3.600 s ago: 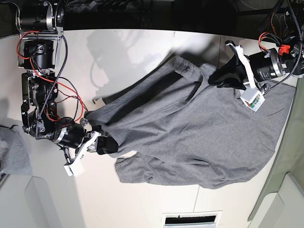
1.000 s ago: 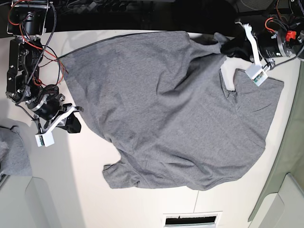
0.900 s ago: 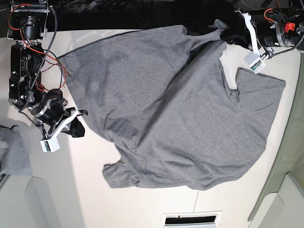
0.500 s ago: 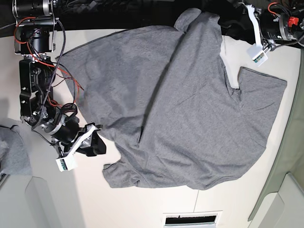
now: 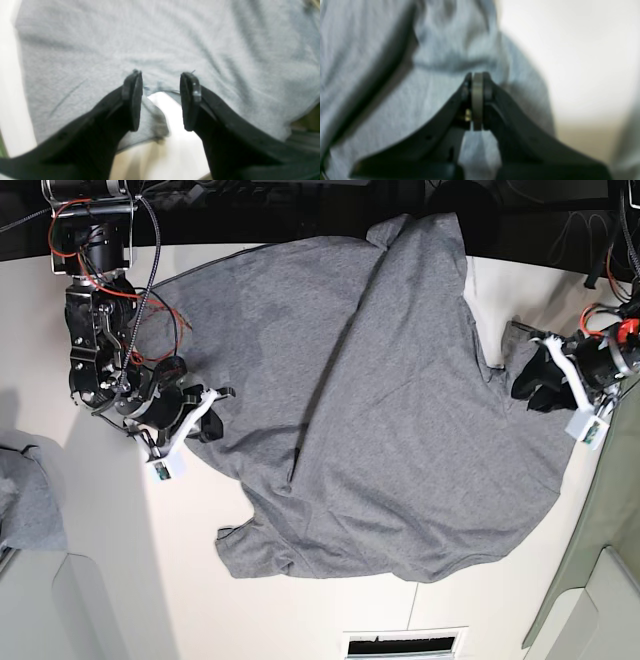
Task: Layout the t-shirt on the table in an organized manner, then fold the t-shirt properly
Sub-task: 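Move the left gripper to the shirt's side and grasp the fabric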
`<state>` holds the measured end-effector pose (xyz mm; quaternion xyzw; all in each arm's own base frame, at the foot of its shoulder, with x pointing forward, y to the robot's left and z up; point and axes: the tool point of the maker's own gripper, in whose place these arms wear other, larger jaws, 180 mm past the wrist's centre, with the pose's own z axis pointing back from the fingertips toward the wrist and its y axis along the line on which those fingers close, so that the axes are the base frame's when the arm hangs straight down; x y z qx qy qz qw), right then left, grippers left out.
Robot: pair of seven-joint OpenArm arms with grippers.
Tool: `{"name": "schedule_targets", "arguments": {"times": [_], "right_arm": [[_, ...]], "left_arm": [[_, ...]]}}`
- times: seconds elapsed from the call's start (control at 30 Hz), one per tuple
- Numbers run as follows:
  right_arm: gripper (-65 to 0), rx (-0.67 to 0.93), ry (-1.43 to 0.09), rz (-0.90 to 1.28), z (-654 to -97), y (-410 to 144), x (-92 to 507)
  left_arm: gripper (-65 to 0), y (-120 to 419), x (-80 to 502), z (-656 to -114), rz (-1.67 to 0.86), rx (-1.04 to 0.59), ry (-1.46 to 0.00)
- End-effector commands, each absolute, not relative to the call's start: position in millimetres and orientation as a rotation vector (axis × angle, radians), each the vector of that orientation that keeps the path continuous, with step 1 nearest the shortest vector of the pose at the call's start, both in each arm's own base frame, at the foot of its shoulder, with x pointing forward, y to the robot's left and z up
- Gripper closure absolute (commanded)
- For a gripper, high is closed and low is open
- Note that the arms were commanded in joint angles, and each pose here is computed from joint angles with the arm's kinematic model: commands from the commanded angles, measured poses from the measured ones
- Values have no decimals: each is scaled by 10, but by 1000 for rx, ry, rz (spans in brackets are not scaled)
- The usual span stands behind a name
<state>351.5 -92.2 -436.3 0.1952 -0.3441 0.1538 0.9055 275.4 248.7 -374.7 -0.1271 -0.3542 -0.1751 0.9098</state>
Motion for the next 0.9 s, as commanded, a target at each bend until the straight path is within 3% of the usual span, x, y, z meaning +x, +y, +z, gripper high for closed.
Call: {"name": "schedule_targets", "arguments": {"times": [0.0, 0.17, 0.27, 0.53, 0.73, 0.87], "right_arm": [[0, 391, -746, 321, -4263, -1022, 3592], [0, 332, -648, 305, -4505, -1515, 3232], [0, 370, -588, 264, -4587, -1688, 2967], [0, 454, -538, 269, -4607, -1628, 2511], [0, 494, -681, 312, -4207, -1420, 2745], [0, 471, -846, 326, -3813, -1315, 3295]], "left_arm": [[-249, 2550, 2927, -3693, -353, -248, -757], [-244, 2680, 3100, -4277, -307, -210, -598], [-181, 2784, 3125, -4524, -281, -193, -535], [-173, 2508, 3803, -4387, -325, -122, -589], [-174, 2385, 4158, -4144, -355, -73, -635], [-174, 2225, 4273, -3791, -387, -174, -698]]}}
